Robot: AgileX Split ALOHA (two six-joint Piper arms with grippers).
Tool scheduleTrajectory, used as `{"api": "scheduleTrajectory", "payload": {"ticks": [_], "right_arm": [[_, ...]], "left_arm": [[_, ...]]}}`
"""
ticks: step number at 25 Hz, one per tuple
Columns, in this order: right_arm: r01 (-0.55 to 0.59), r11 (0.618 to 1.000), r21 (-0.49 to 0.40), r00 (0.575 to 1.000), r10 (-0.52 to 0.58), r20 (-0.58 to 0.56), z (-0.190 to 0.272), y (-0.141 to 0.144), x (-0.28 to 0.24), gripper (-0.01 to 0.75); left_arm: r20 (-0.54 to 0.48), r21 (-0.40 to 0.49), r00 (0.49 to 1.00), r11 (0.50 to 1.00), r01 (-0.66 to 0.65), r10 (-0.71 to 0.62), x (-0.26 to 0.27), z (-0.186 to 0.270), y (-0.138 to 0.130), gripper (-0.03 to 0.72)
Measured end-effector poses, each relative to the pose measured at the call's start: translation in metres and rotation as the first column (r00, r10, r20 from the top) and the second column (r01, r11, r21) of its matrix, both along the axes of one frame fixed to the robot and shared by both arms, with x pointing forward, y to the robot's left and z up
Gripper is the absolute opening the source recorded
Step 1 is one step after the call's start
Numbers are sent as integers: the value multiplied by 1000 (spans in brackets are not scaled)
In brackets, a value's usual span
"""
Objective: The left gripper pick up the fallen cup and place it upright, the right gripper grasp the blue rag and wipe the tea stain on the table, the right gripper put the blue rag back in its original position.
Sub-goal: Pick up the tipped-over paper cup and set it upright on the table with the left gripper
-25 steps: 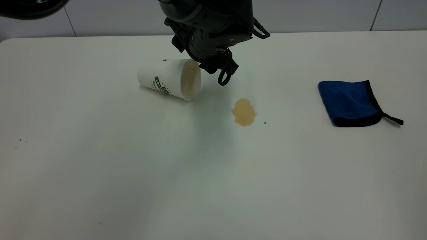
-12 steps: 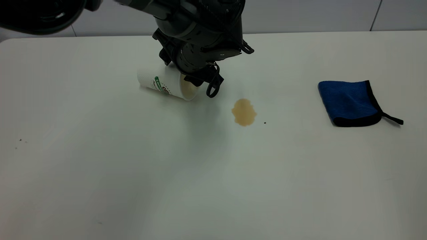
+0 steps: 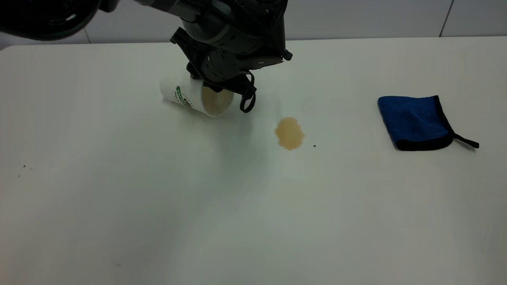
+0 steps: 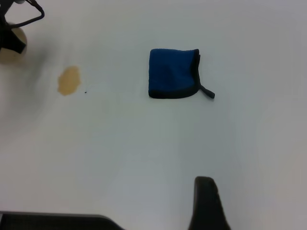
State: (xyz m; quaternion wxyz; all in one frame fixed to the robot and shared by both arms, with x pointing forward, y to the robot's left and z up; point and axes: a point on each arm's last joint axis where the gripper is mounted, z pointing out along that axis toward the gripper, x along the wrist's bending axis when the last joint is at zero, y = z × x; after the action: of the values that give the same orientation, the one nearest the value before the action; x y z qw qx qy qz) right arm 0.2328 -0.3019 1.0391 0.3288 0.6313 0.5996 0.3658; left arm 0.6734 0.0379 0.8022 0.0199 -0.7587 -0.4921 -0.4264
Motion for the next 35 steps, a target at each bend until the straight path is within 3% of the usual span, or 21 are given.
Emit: {"api": "scheduleTrajectory", "payload": {"ticks": [2,5,10,15,19,21,25,35], "right_arm": [[0,1000,0,1000,0,0,0,0,0,553],[0,1000,0,1000,0,0,0,0,0,553],[0,1000,0,1000,0,0,0,0,0,553],[0,1000,0,1000,0,0,0,0,0,553],[0,1000,0,1000,0,0,0,0,0,553],[0,1000,0,1000,0,0,0,0,0,553],[0,1000,0,1000,0,0,0,0,0,553],[0,1000,0,1000,0,0,0,0,0,553]], "left_arm": [[-18,42,1000,999,17,-16,1,6,3,58],[-86,3,996,1000,19,-19,1,27,4,30],[-232,-236,969,971,32,-89,4,83,11,6],[-370,-484,918,873,-59,-144,19,100,48,6],[-426,-611,889,778,-146,-167,31,94,78,6],[-435,-636,887,750,-180,-157,37,91,93,6],[-472,-628,871,745,-222,-139,40,79,107,7],[-515,-612,840,760,-219,-172,37,56,104,34]]}}
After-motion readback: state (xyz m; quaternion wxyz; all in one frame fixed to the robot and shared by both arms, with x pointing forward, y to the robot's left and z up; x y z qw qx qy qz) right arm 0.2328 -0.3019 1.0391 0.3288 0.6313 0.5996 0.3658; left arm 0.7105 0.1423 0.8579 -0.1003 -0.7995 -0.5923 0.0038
